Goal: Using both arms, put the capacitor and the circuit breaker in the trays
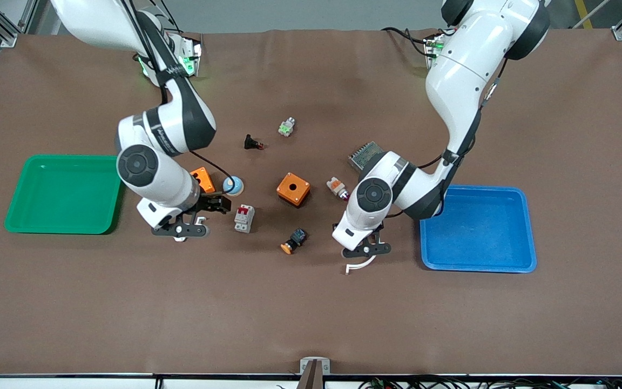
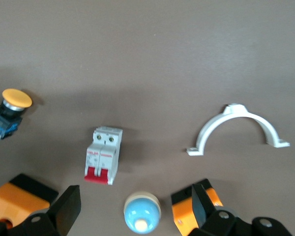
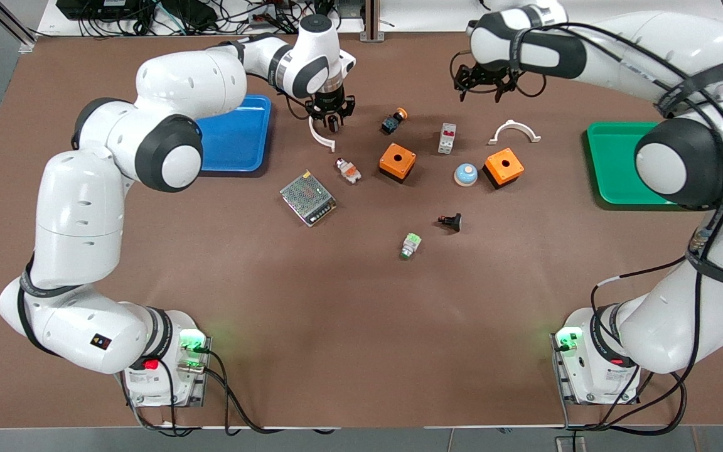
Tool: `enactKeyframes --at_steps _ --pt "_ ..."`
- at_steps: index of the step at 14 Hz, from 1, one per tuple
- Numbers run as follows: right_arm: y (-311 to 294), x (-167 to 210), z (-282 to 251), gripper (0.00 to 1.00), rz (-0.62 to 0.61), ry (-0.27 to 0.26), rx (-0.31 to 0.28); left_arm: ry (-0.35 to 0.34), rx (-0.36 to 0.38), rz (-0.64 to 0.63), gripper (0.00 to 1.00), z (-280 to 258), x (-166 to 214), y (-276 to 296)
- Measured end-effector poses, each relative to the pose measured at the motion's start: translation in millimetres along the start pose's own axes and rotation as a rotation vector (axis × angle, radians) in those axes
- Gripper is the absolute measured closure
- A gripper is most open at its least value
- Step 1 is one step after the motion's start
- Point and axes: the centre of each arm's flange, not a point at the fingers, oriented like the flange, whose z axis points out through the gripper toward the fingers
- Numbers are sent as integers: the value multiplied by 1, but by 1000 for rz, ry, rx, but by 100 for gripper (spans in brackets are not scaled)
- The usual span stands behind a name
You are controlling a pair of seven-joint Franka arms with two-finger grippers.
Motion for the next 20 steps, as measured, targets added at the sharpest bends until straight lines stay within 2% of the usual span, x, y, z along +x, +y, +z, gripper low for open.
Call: enactKeyframes --at_steps 2,5,8,11,14,15,16,20 --pt "-10 0 22 0 16 -4 -5 1 0 0 67 0 0 0" --pt "-26 -6 45 0 21 -15 -12 21 -6 0 66 -5 5 0" --pt "-33 -6 63 0 53 -26 28 83 8 -14 66 -32 31 -22" --pt "-38 -6 86 0 61 -26 37 97 41 -58 66 -81 67 -80" --pt "-44 -9 104 3 56 -36 29 86 73 -43 66 -113 89 -155" --pt "-46 -10 107 7 53 -39 27 71 85 -32 66 -114 93 -183" --pt "-48 -12 109 16 50 -42 25 53 98 -24 66 -113 95 -213" --pt "-53 -14 110 61 45 -42 25 -2 118 -15 66 -93 88 -307"
